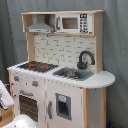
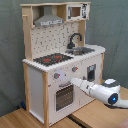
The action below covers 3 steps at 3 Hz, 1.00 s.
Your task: Play with the kitchen
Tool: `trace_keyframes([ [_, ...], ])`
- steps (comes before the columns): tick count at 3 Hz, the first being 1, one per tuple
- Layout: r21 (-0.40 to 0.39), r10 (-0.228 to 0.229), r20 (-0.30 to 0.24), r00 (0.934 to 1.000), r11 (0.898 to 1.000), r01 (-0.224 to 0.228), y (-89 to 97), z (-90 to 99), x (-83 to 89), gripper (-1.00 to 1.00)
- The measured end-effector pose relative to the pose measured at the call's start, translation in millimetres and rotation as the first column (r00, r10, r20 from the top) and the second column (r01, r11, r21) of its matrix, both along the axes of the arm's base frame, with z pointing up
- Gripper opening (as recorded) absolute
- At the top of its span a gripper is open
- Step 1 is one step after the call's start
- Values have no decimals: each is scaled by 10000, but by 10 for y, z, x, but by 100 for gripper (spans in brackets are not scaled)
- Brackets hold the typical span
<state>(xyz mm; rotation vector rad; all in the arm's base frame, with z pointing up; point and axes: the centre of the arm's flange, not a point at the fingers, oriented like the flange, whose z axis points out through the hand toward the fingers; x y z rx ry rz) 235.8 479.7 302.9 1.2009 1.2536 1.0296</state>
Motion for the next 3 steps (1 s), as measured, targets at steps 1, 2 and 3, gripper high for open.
trace_keyframes([
  [1,-59,-765,109,9970,9970,766,-445,69,182,100],
  [2,499,-566,274,9980,9972,552,-627,345,230,100],
  [3,1085,-135,363,9992,9940,95,-775,538,208,100],
])
